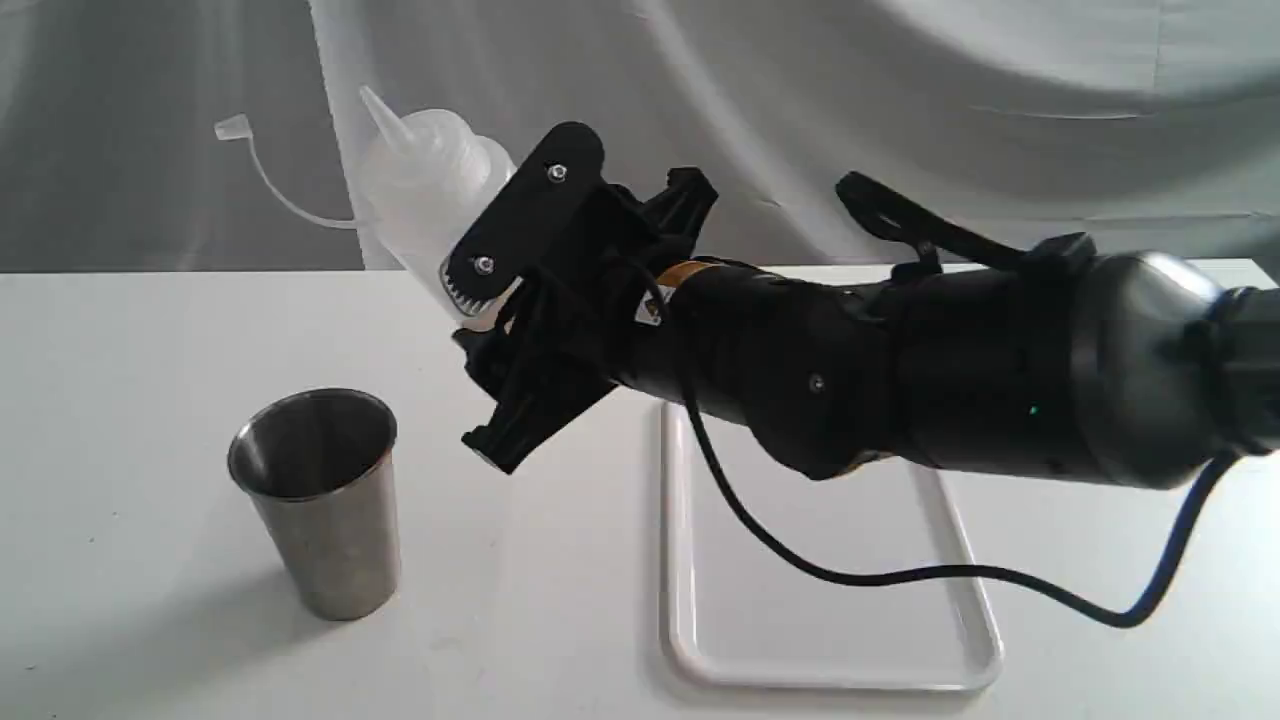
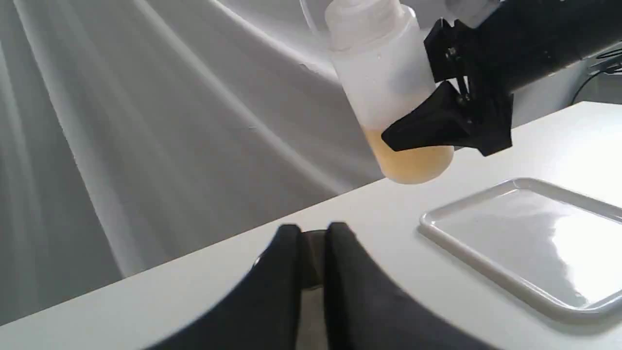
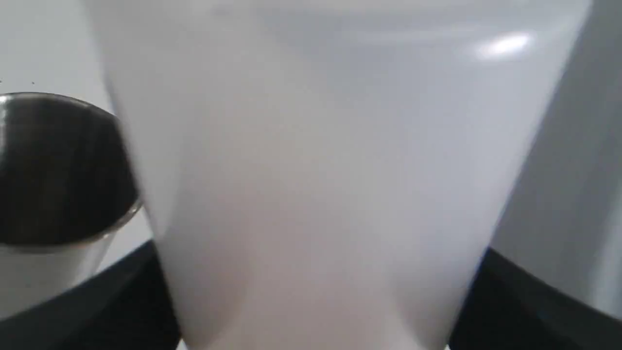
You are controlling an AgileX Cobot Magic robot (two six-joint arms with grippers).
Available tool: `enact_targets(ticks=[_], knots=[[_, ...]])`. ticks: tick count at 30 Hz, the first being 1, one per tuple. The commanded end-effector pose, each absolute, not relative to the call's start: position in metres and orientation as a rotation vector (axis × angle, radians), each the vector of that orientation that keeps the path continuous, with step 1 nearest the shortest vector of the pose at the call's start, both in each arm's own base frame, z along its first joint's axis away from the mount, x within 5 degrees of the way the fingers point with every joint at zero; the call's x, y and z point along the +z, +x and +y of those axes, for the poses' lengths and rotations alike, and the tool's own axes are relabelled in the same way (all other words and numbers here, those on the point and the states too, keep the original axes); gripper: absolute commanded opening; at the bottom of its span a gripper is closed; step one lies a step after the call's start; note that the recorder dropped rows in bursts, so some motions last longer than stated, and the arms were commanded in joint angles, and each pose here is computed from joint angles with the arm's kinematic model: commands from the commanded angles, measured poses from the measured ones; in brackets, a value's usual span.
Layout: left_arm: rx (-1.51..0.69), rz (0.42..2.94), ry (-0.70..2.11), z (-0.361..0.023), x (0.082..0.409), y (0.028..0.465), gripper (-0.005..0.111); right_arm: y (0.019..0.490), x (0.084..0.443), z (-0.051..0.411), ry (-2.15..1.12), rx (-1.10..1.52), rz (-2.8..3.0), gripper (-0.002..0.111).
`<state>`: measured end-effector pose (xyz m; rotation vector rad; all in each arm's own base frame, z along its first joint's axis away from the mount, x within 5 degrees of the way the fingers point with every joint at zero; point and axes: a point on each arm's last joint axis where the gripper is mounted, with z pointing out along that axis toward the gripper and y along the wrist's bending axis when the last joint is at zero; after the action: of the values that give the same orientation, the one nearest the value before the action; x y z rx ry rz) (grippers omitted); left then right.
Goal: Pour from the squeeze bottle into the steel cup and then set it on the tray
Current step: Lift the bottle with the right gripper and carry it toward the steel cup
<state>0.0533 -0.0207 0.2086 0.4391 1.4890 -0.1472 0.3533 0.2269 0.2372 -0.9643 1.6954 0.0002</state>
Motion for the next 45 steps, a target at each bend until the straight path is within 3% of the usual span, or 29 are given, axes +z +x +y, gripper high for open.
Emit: enact_targets(ticks=[1,18,30,36,45], knots=[[-0.149,1.495,0.437,-0.021,0.207,0.054,0.008,0.357,0.253,0.223,-0.877,-0.026,1.634,0.032],[-0.149,1.495,0.437,-0.021,0.207,0.054,0.008,0.372,0.270,0.215,-0.848,0.109,1.737,0.032],[-0.149,1.495,0.437,-0.021,0.207,0.054,0.008,0.377,0.291,0.210,-1.083,-0.354,1.737,0.032],[-0.149,1.495,0.437,-0.021,0.207,0.054,0.008,0.370,0.291,0.221,-1.142,-0.403,1.696,0.032],[-0.149,1.495,0.437,-0.021,0.207,0.054,0.008,0.376,0.260,0.227,-1.209,-0.565,1.746,0.032]])
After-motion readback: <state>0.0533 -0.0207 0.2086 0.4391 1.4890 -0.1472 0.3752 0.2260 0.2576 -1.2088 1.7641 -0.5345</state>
